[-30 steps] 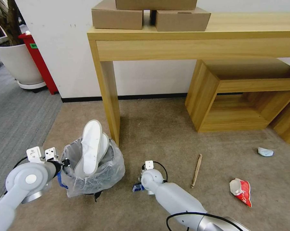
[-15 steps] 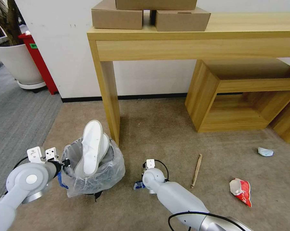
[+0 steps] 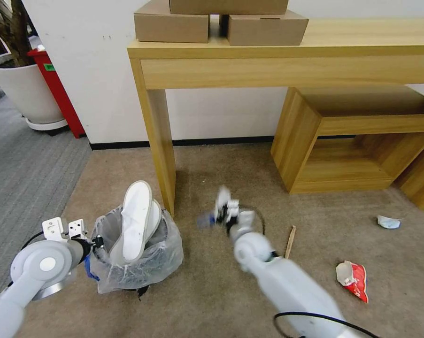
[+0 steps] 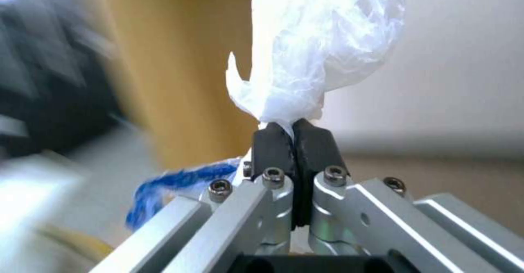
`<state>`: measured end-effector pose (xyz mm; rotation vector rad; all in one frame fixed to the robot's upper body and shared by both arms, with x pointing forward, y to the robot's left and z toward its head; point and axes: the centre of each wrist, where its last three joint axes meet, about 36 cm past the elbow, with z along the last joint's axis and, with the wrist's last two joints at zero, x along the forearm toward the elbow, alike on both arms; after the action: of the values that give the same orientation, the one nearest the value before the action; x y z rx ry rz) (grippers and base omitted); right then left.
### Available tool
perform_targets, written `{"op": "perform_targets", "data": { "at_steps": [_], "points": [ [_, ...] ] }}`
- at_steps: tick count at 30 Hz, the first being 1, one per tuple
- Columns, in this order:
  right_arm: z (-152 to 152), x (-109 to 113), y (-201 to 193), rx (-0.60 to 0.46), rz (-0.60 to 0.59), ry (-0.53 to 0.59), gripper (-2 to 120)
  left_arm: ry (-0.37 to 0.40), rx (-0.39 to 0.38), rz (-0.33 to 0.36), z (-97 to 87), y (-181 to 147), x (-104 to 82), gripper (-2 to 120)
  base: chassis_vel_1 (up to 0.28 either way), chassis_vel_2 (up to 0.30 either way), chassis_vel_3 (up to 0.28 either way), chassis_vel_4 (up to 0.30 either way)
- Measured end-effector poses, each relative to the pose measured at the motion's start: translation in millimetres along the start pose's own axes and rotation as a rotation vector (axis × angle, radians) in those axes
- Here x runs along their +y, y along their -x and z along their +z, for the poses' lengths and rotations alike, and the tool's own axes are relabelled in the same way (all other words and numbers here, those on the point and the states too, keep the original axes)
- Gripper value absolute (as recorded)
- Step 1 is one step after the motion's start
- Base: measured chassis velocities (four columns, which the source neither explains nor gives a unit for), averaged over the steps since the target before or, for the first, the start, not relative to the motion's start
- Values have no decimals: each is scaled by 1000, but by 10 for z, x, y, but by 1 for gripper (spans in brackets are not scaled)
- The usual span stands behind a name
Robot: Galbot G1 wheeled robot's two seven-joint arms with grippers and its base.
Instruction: Pick up the trash bin and place the garbage on the floor into it.
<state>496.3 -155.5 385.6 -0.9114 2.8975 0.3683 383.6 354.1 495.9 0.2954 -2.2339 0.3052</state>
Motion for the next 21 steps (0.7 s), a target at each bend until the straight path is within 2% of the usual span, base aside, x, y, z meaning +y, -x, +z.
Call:
{"op": "perform_targets", "data": {
  "at_steps": [1, 2, 5, 6, 7, 9, 10, 13, 21],
  "points": [
    [-165, -21, -8, -85, -101, 28, 0, -1, 0, 2, -4, -2, -4, 0, 0, 0, 0, 0],
    [-165, -21, -8, -85, -101, 28, 0, -1, 0, 2, -4, -2, -4, 0, 0, 0, 0, 0],
    [-415, 183, -1, -195, -284, 170, 0, -1, -4, 7, -16, -22, -17, 0, 0, 0, 0, 0],
    [-415, 183, -1, -195, -284, 170, 0, -1, -4, 7, -16, -22, -17, 0, 0, 0, 0, 0],
    [-423, 284, 4, -203, -328, 208, 0, -2, -5, 7, -18, -25, -18, 0, 0, 0, 0, 0],
    [-383, 498, -2, -187, -390, 289, 0, -3, -9, 4, -27, -31, -9, 0, 0, 0, 0, 0],
    [-383, 498, -2, -187, -390, 289, 0, -3, -9, 4, -27, -31, -9, 0, 0, 0, 0, 0],
    [-226, 755, -16, -115, -433, 356, 0, -6, -11, 4, -31, -30, -10, 0, 0, 0, 0, 0],
    [114, 965, -62, 1, -446, 375, 0, -12, -16, 6, -35, -29, -22, 0, 0, 0, 0, 0]
  ]
}}
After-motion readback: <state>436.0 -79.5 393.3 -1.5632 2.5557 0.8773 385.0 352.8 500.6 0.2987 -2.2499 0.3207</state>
